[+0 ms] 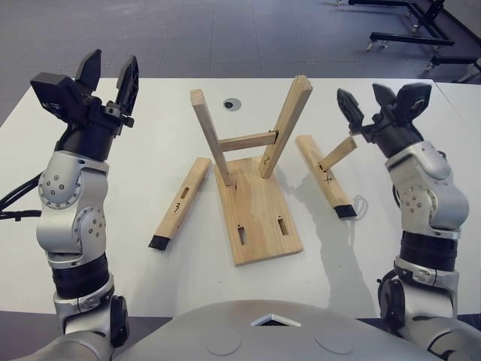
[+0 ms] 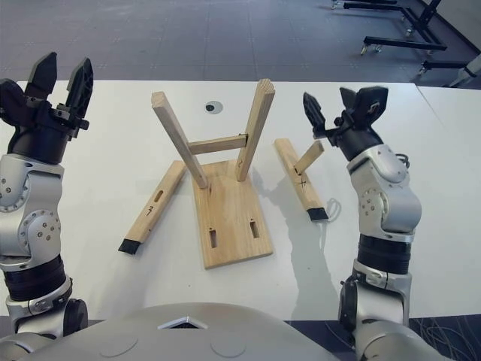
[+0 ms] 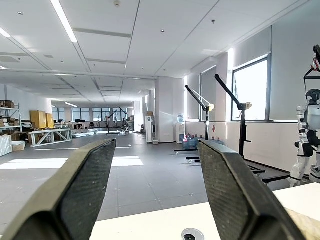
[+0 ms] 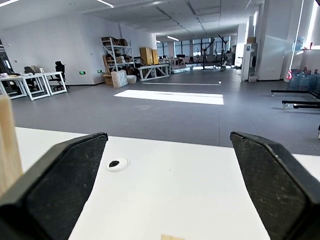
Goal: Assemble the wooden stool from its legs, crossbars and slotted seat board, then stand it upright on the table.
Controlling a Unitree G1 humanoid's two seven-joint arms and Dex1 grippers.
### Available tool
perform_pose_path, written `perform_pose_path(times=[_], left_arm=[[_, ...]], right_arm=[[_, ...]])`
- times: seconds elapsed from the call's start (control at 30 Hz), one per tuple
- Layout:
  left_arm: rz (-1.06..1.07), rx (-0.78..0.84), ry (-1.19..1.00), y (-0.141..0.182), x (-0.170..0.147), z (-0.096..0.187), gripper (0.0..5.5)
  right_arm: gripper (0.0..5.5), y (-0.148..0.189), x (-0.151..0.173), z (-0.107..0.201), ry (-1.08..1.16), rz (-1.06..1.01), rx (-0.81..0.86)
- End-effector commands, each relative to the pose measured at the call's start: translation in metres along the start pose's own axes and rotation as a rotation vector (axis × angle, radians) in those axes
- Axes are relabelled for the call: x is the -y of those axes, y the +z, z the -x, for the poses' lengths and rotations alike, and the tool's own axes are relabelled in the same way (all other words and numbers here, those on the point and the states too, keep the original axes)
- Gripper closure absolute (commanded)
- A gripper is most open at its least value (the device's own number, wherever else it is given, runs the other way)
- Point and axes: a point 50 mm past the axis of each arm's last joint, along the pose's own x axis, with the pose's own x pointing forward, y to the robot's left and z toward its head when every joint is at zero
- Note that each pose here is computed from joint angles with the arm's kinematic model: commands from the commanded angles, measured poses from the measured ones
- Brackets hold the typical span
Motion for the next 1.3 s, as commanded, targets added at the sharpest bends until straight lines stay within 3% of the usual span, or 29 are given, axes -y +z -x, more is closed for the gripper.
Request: perform_pose_path(times=[0.03, 0.27, 0.37, 0.47, 0.63, 0.97, 1.17, 1.3], left_arm=[[-0.004, 0.007, -0.012, 0.0, 0.001, -0.001, 2.53], [-0.006, 0.006, -0.008, 0.0, 0.002, -0.001, 2.53], [0.005, 0.009, -0.023, -0.001, 0.006, -0.005, 2.53], [0.009, -0.003, -0.03, -0.005, 0.005, -0.005, 2.53], [0.009, -0.003, -0.039, -0.004, 0.005, -0.007, 2.53], [0.014, -0.001, -0.046, -0.007, 0.007, -0.007, 2.53], [0.003, 0.0, -0.036, -0.006, 0.007, -0.003, 2.53], [-0.01, 0.003, -0.007, -0.003, 0.004, 0.004, 2.53]], right_arm=[[0.98, 0.028, 0.002, -0.007, 0.011, 0.02, 0.067], [0.98, 0.025, -0.006, -0.009, 0.046, 0.015, 0.038], [0.98, -0.026, 0.001, 0.0, 0.005, 0.017, -0.165], [0.98, -0.06, -0.001, -0.007, -0.033, -0.005, -0.257], [0.98, -0.051, -0.02, -0.025, 0.012, -0.022, -0.19], [0.98, -0.01, -0.009, -0.024, -0.023, -0.075, 0.009], [0.98, -0.009, 0.004, 0.008, -0.062, -0.074, -0.019], [0.98, -0.027, -0.01, 0.041, -0.017, -0.055, -0.13]])
